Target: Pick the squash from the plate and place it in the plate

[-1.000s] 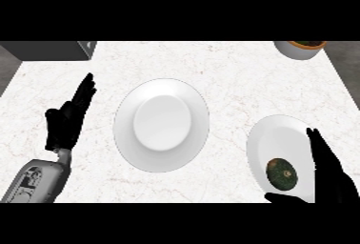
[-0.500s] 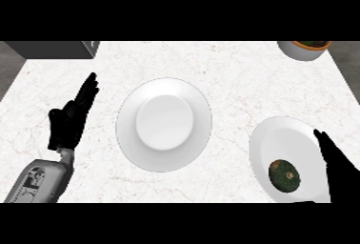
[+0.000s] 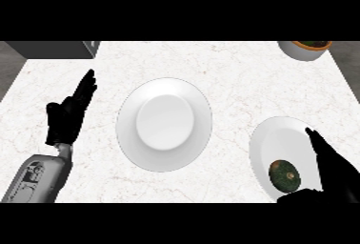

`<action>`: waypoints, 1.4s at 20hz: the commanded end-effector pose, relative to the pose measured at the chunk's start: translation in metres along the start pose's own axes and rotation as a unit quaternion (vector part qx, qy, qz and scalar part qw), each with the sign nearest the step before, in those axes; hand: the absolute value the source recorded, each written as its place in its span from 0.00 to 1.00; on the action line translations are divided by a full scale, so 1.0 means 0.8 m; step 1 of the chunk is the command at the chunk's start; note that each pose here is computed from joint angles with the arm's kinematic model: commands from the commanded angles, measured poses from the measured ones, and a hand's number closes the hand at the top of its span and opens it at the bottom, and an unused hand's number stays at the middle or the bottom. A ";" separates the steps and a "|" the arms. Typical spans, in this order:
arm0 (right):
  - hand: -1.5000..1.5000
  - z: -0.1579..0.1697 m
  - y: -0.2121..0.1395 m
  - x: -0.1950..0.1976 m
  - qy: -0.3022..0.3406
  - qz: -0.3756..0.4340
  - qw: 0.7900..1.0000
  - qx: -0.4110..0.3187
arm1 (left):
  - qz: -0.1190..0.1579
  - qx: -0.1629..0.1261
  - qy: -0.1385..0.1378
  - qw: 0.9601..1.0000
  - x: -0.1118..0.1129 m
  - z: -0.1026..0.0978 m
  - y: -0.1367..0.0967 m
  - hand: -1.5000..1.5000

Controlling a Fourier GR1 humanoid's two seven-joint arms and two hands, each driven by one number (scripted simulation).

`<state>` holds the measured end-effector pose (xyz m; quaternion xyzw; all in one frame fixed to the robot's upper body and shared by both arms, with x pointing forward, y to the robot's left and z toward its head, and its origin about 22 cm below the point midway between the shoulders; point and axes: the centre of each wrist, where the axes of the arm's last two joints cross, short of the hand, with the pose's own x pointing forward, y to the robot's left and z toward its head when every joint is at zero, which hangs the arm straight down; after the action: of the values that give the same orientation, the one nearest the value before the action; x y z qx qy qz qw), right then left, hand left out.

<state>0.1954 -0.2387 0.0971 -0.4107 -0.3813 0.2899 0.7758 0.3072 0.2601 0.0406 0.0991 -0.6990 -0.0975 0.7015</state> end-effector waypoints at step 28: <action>1.00 -0.090 0.068 -0.055 0.034 0.052 0.998 -0.005 | -0.003 0.004 -0.001 1.000 -0.028 0.000 -0.009 0.50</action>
<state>0.2143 -0.2654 0.0095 -0.4300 -0.3287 0.3165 0.7791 0.3043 0.2596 0.0287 0.1012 -0.6984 -0.0977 0.7017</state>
